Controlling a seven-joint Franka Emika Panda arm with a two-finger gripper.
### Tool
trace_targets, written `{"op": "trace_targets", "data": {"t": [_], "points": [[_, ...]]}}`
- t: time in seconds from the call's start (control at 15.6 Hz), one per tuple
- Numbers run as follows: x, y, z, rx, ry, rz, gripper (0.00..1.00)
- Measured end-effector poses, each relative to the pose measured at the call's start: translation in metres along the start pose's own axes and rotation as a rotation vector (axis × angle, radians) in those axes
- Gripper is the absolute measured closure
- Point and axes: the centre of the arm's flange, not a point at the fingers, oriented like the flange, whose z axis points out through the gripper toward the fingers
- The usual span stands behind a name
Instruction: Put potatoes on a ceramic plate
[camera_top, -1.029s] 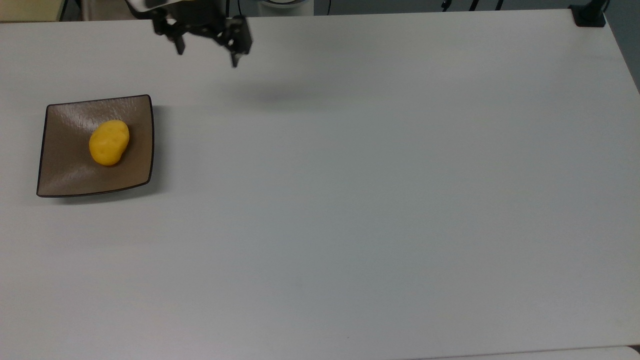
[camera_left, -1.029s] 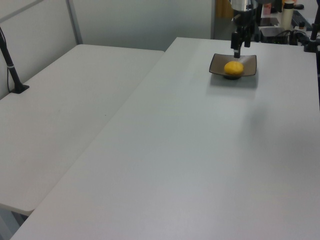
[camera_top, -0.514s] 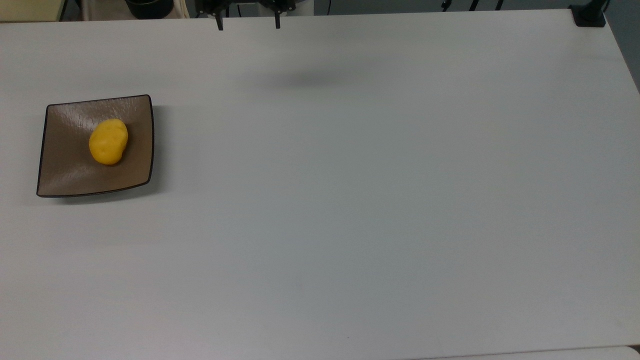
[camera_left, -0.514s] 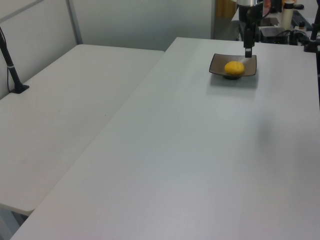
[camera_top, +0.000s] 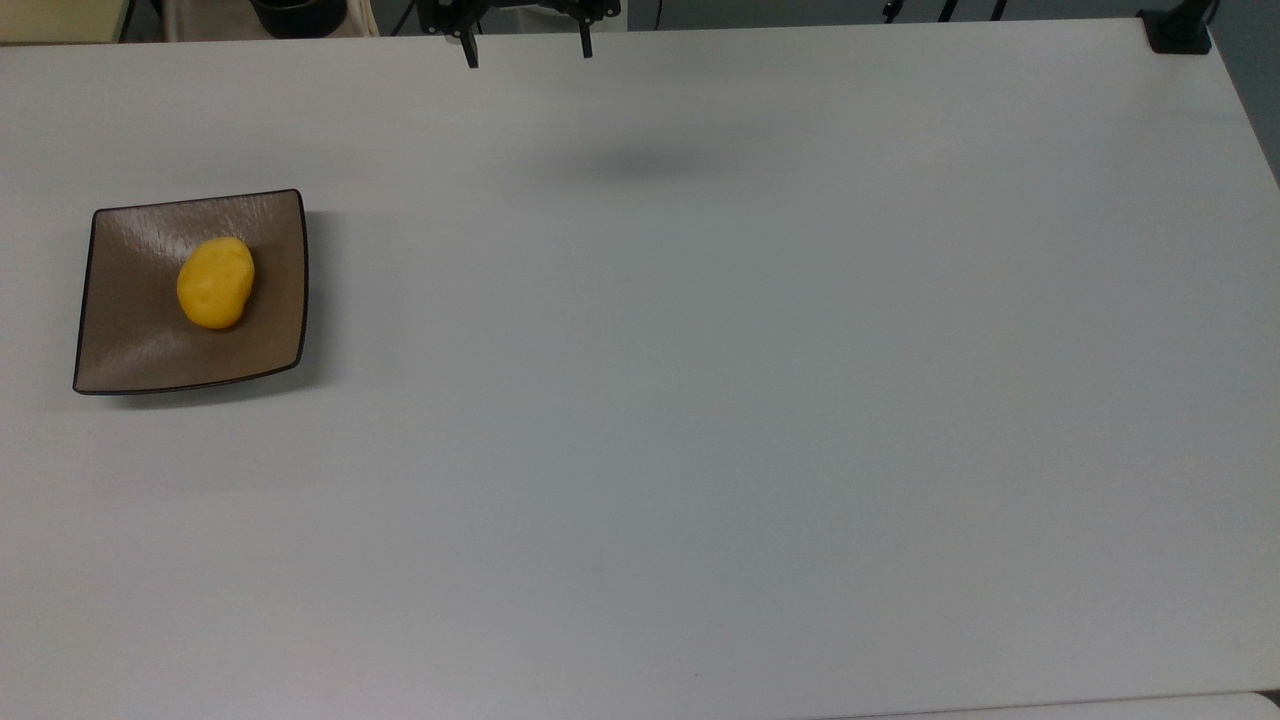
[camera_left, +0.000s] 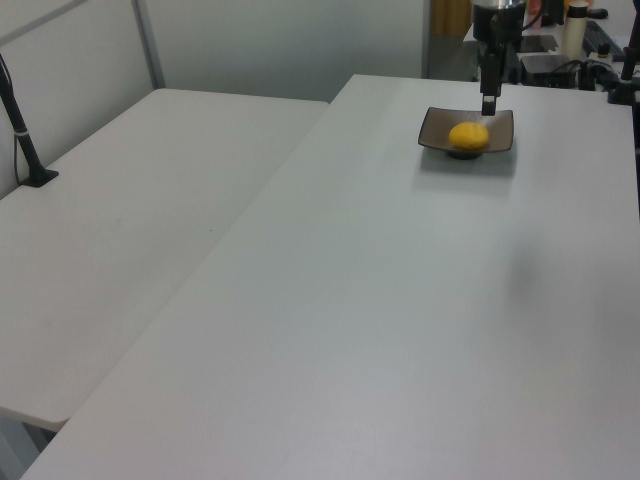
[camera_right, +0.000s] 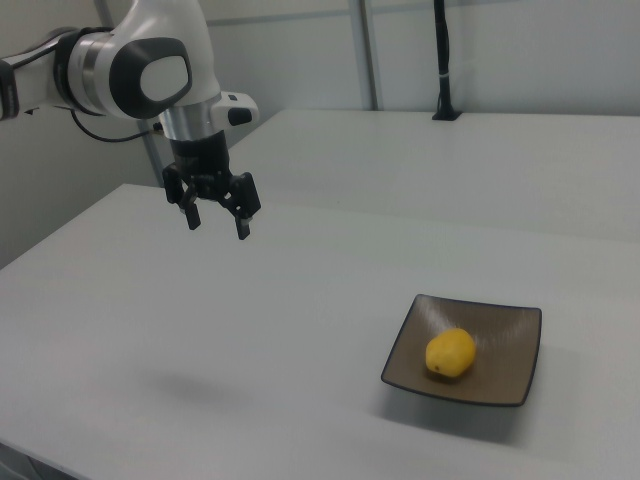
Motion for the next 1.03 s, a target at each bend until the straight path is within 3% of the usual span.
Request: {"op": "trace_targets", "data": {"t": [0.58, 1.03], "points": [[0.005, -0.008, 0.013, -0.043, -0.024, -0.03, 0.0], [0.006, 0.004, 0.013, -0.045, -0.022, -0.01, 0.0]]}}
